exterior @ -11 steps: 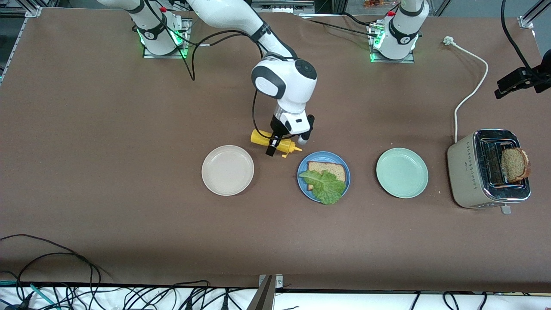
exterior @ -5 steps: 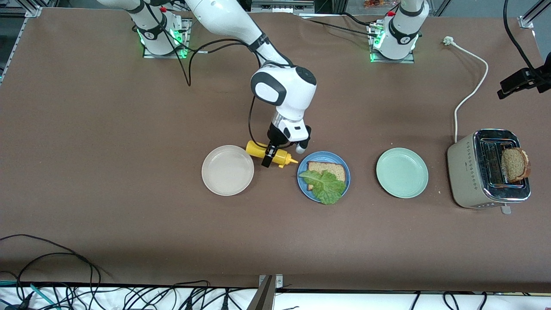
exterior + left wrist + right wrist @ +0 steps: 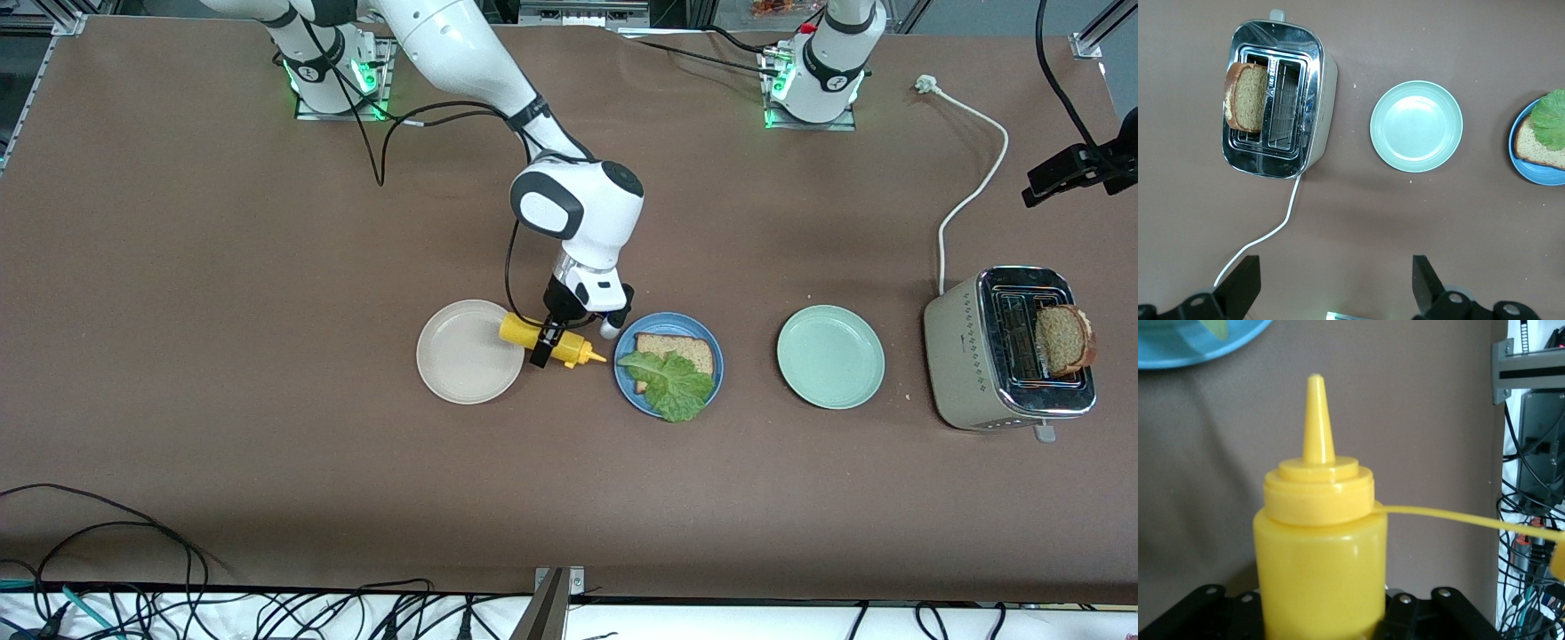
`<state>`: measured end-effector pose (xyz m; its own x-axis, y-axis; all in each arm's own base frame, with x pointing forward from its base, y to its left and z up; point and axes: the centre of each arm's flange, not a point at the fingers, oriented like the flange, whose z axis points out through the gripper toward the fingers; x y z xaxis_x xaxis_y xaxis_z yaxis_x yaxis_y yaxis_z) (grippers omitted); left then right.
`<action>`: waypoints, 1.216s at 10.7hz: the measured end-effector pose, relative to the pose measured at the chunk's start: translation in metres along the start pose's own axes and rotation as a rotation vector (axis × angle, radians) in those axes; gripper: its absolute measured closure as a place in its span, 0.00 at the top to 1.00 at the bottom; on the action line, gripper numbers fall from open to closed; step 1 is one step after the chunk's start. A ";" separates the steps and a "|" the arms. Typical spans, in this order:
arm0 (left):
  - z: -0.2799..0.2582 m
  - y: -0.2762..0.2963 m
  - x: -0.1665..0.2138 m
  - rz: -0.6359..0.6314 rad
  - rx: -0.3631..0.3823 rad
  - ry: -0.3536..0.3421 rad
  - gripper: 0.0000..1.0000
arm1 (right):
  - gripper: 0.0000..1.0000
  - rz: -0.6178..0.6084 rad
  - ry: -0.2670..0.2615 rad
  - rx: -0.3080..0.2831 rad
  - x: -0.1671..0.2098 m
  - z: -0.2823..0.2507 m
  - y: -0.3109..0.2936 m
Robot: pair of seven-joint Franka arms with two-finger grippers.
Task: Make sandwich in blue plate with both arms
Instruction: 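Tilt the mustard bottle over the lettuce with the right gripper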
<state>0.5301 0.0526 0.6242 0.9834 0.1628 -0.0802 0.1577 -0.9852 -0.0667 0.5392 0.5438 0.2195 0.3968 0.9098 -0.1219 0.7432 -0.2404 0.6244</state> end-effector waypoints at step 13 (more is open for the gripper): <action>0.130 -0.106 0.089 0.014 0.051 -0.174 1.00 | 0.01 -0.103 -0.072 -0.147 0.010 0.011 -0.024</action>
<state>0.5895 0.1787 0.4949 0.9544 0.1599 -0.2521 0.1348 -0.9843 -0.1139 0.5311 0.5550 0.1951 0.3640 0.8994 -0.2421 0.6971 -0.0907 0.7112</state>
